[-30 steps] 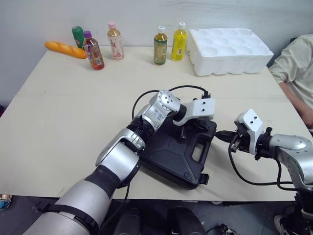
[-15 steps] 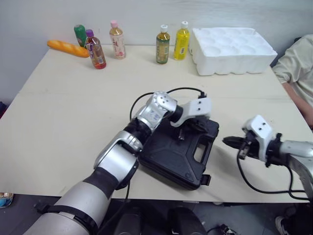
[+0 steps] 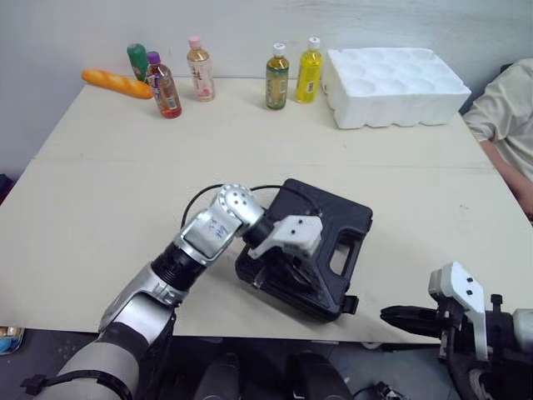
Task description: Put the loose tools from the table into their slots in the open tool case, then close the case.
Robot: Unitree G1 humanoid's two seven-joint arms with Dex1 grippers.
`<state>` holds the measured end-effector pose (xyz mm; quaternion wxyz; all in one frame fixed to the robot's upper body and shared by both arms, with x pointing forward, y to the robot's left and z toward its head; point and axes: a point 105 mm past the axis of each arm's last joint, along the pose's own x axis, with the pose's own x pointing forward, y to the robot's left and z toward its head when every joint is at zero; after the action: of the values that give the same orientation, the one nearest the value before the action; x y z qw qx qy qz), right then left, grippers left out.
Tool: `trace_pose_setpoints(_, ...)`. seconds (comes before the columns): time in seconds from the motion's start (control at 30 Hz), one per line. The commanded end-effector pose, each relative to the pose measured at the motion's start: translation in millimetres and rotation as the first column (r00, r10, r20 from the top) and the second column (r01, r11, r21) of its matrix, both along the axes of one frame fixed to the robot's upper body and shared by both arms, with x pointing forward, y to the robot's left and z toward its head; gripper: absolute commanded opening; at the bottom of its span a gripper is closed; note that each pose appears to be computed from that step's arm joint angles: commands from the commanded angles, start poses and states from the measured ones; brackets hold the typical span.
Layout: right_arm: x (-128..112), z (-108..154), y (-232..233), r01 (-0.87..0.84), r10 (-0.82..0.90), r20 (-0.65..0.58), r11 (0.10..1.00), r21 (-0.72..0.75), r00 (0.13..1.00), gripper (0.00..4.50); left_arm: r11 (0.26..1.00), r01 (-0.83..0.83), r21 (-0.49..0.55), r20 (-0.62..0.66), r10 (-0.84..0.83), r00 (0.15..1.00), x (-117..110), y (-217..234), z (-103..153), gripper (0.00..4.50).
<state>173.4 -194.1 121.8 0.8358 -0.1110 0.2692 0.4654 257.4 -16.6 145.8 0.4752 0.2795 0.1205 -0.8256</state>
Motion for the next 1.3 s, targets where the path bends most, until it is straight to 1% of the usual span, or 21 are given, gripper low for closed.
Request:
trace_pose_setpoints(0.03,0,-1,9,-0.016,0.016,0.021,1.000,0.003,1.000,0.00,0.999,-0.001,0.034,0.081,-0.001,0.997,3,-6,-12,0.04)
trace_pose_setpoints(0.1,2,-3,12,-0.019,0.019,0.019,1.000,0.003,1.000,0.00,0.997,0.000,0.078,0.073,-0.006,0.997,1,-5,-22,0.04)
trace_pose_setpoints(0.13,3,-4,14,-0.025,0.025,0.019,1.000,0.003,1.000,0.00,0.994,-0.007,0.111,0.094,-0.004,0.996,3,-3,-29,0.04)
trace_pose_setpoints(0.23,6,-6,18,-0.034,0.034,0.021,0.999,0.009,0.999,0.00,0.979,-0.001,0.202,0.227,-0.046,0.973,12,8,-48,0.04)
trace_pose_setpoints(0.27,8,-6,20,-0.036,0.036,0.023,0.999,0.011,0.999,0.00,0.975,0.010,0.220,0.245,-0.066,0.967,13,11,-52,0.04)
trace_pose_setpoints(0.37,12,-10,26,-0.050,0.049,0.023,0.999,0.016,0.999,0.00,0.978,0.012,0.210,0.202,-0.055,0.978,9,10,-52,0.04)
trace_pose_setpoints(0.5,17,-12,31,-0.061,0.061,0.030,0.998,0.020,0.998,0.00,0.980,0.006,0.200,0.204,-0.047,0.978,9,8,-52,0.04)
trace_pose_setpoints(0.83,28,4,47,-0.095,0.088,0.087,0.992,0.079,0.992,0.00,0.982,-0.014,0.187,0.207,-0.026,0.978,13,6,-50,0.04)
trace_pose_setpoints(0.93,30,12,54,-0.105,0.093,0.096,0.987,0.123,0.991,0.00,0.983,-0.021,0.180,0.207,-0.017,0.978,14,5,-50,0.04)
trace_pose_setpoints(1.13,29,9,51,-0.110,0.103,0.095,0.991,0.080,0.990,0.00,0.985,-0.027,0.169,0.207,-0.009,0.978,14,5,-49,0.04)
trace_pose_setpoints(1.2,30,8,47,-0.100,0.094,0.101,0.993,0.056,0.990,0.00,0.990,-0.028,0.140,0.192,0.000,0.981,14,4,-45,0.04)
trace_pose_setpoints(1.23,30,8,43,-0.094,0.090,0.105,0.995,0.038,0.990,0.00,0.996,-0.022,0.086,0.166,0.008,0.986,13,1,-37,0.04)
trace_pose_setpoints(1.3,29,12,30,-0.076,0.073,0.099,0.997,0.019,0.992,0.00,0.992,-0.044,-0.122,-0.016,0.042,0.999,6,-3,4,0.04)
